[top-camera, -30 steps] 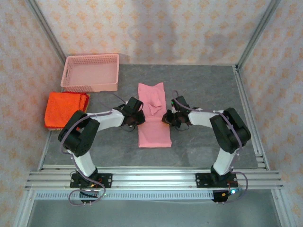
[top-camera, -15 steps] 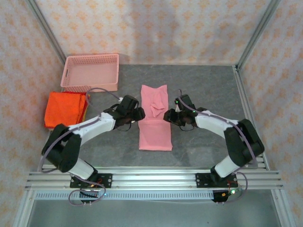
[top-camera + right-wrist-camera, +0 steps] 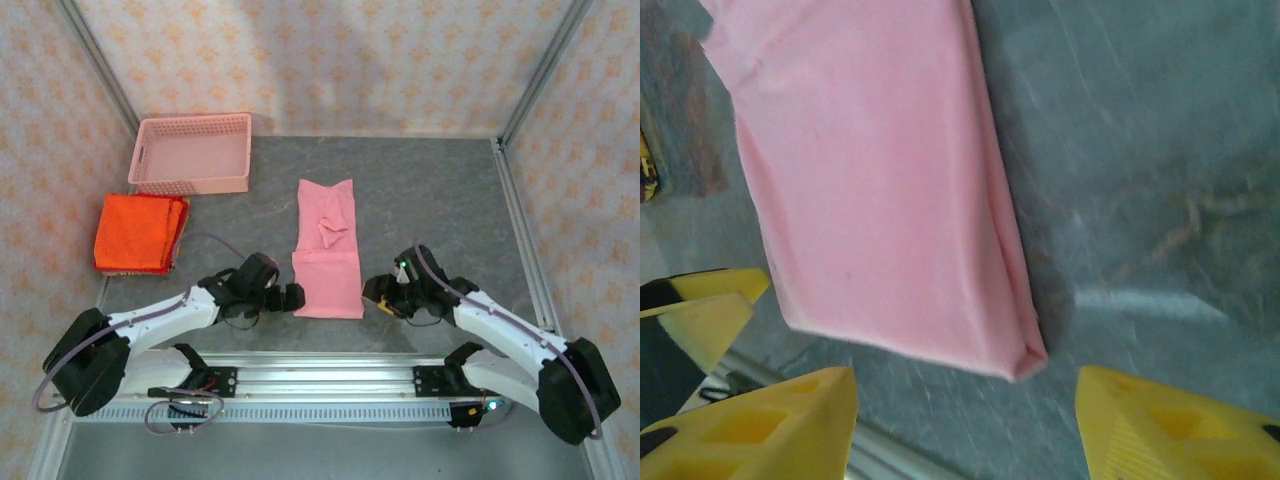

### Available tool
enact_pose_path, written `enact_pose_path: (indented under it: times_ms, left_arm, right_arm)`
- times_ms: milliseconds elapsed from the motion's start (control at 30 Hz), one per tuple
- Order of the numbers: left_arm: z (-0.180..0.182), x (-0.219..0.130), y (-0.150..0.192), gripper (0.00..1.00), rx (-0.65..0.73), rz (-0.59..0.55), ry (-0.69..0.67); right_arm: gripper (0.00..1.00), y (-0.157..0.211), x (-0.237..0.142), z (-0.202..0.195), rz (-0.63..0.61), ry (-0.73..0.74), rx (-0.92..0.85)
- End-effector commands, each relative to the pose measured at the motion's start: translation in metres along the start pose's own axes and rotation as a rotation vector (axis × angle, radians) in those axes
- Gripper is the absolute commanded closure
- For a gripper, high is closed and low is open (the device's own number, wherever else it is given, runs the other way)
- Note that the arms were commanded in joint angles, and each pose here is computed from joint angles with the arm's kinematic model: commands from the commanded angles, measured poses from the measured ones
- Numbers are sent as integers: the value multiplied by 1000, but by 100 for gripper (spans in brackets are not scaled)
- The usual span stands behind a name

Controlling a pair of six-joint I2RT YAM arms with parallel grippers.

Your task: Fold and stack the t-shirts

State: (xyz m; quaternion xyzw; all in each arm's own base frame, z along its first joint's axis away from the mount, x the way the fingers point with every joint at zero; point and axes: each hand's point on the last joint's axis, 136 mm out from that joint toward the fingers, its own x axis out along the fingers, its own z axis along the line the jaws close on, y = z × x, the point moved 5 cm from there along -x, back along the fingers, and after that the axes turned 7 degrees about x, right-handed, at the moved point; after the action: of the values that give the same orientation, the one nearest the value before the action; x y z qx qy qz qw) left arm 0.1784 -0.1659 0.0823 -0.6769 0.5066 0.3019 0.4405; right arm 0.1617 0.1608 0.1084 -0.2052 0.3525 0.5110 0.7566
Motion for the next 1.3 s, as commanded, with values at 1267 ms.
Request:
enact_pose_path:
  times_ms: [1267]
  left_arm:
    - [-15, 9, 14, 6, -48, 19, 124]
  right_arm:
    - [78, 13, 57, -5, 46, -3, 118]
